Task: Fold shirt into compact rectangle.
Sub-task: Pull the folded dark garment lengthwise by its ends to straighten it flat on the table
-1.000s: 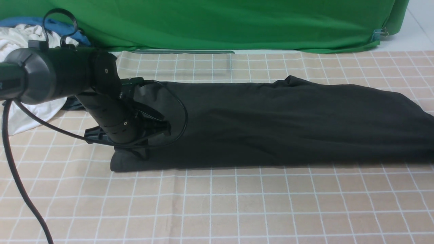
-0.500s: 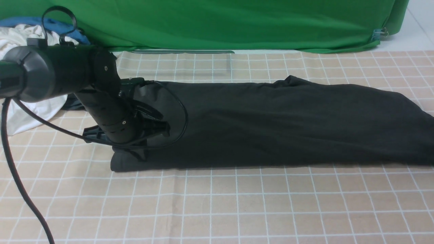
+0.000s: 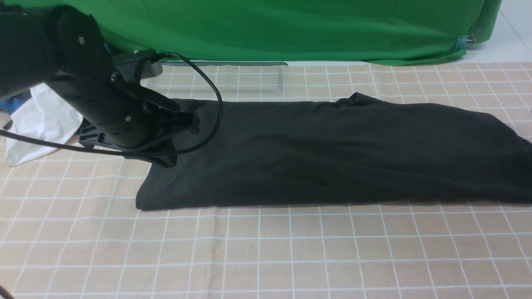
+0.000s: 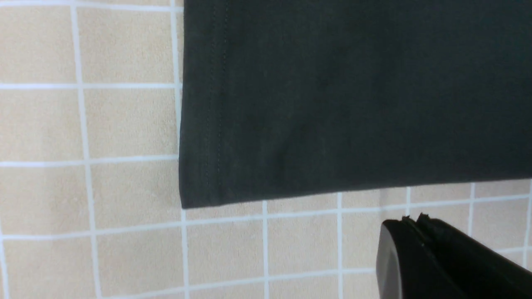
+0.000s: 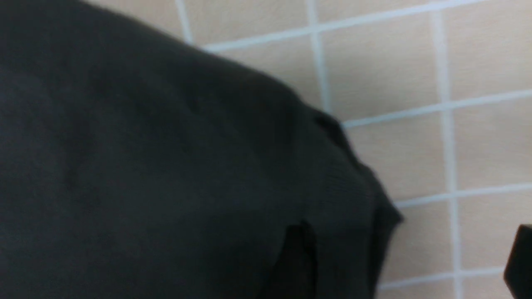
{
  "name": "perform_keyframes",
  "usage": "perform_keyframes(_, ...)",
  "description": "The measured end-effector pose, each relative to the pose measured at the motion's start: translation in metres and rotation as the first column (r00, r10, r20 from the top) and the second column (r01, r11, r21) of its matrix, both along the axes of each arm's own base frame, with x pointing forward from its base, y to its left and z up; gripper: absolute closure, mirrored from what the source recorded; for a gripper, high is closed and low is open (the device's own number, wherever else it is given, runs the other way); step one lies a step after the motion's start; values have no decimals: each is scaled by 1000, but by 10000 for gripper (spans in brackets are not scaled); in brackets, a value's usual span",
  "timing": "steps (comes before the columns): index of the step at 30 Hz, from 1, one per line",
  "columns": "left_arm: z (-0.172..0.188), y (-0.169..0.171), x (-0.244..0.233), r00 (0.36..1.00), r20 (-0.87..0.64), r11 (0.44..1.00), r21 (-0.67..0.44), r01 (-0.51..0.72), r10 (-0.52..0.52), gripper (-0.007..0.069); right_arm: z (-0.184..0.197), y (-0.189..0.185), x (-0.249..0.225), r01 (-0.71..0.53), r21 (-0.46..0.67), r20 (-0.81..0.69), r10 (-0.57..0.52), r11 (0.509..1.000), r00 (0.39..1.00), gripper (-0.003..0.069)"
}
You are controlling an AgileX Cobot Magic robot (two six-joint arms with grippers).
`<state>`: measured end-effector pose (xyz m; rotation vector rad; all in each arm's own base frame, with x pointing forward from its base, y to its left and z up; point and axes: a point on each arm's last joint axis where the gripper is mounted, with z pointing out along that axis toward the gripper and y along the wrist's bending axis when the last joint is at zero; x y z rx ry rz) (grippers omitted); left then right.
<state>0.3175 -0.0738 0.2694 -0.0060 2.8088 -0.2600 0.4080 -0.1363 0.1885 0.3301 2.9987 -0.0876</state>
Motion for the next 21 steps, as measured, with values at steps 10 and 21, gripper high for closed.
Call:
perform_keyframes(10, 23, 3, -16, 1000, 28, 1000, -10, 8, -7, 613, -30, 0, 7, -10, 22, -35, 11, 1000, 999, 50)
perform_keyframes(21, 23, 3, -19, 1000, 1, 1000, -6, 12, -12, 613, -34, 8, 9, -22, 81, -54, 26, 997, 998, 531)
